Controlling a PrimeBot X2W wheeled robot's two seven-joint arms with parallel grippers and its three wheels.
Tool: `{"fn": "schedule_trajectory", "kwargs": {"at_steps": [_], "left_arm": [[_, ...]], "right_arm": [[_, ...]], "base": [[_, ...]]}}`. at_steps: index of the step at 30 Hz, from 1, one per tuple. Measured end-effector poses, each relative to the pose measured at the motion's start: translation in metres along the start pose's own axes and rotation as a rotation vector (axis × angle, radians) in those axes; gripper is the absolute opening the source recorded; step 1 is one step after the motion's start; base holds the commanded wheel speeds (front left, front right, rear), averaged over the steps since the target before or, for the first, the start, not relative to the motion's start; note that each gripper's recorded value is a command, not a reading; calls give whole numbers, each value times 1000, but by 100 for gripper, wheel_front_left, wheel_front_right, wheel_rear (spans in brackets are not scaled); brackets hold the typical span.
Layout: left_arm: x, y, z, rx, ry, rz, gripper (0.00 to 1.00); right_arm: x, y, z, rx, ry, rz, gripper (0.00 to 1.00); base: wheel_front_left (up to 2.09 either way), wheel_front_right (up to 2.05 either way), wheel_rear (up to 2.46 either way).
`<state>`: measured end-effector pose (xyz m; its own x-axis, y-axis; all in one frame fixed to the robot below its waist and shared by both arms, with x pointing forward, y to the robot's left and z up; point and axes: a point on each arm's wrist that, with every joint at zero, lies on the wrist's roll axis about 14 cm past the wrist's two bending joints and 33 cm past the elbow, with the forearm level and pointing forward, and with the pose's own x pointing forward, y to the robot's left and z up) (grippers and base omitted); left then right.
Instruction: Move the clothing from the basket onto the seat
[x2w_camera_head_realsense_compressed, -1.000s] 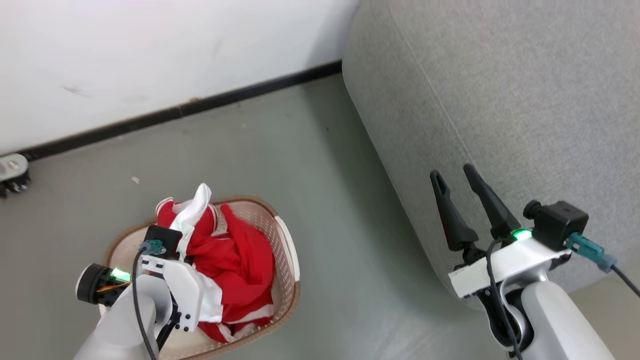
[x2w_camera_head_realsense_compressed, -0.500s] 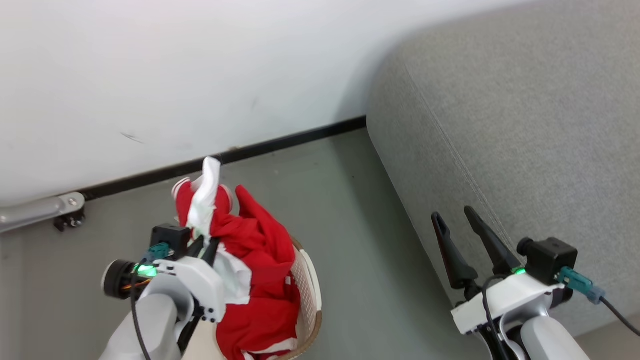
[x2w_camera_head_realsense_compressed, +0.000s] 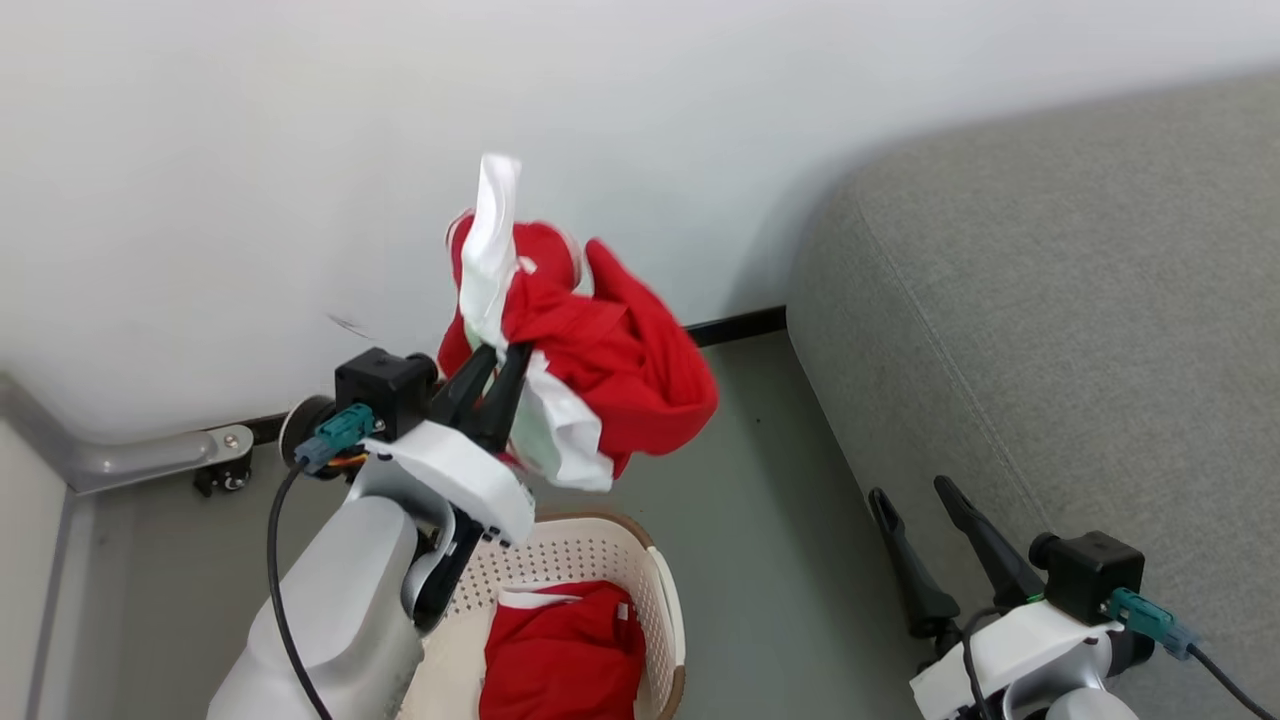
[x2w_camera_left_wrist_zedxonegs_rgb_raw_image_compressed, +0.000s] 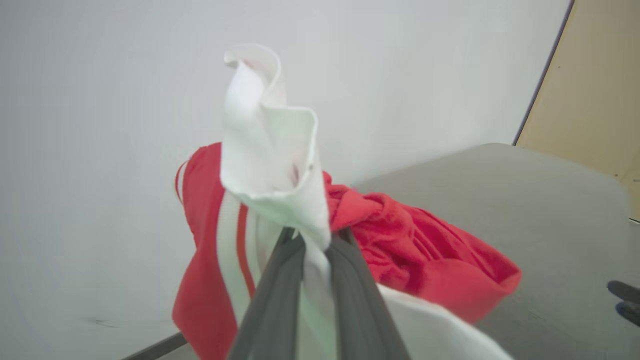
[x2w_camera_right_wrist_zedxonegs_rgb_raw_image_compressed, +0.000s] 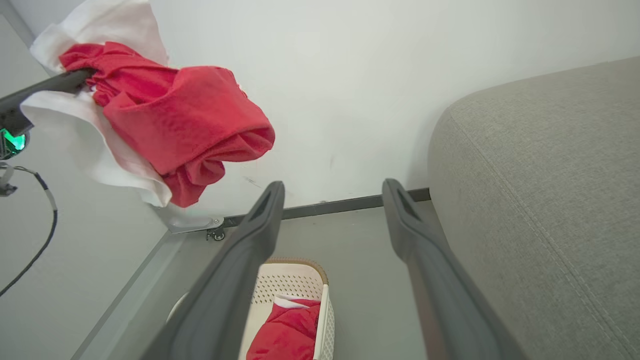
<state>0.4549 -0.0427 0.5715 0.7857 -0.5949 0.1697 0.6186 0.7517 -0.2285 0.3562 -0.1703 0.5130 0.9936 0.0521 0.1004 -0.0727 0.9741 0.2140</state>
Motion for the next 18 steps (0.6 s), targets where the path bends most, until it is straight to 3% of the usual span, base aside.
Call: {"fn": "schedule_trajectory", "kwargs": {"at_steps": [8, 18], "left_arm": [[-5, -25, 76, -38, -221, -63, 0], [-29, -48, 112, -57, -340, -113, 0]], "right_arm": [[-7, 11, 0, -8, -4, 31, 100], [-7, 35, 22, -14, -75, 106, 100]], "base": [[0, 0, 0], [0, 0, 0]]}}
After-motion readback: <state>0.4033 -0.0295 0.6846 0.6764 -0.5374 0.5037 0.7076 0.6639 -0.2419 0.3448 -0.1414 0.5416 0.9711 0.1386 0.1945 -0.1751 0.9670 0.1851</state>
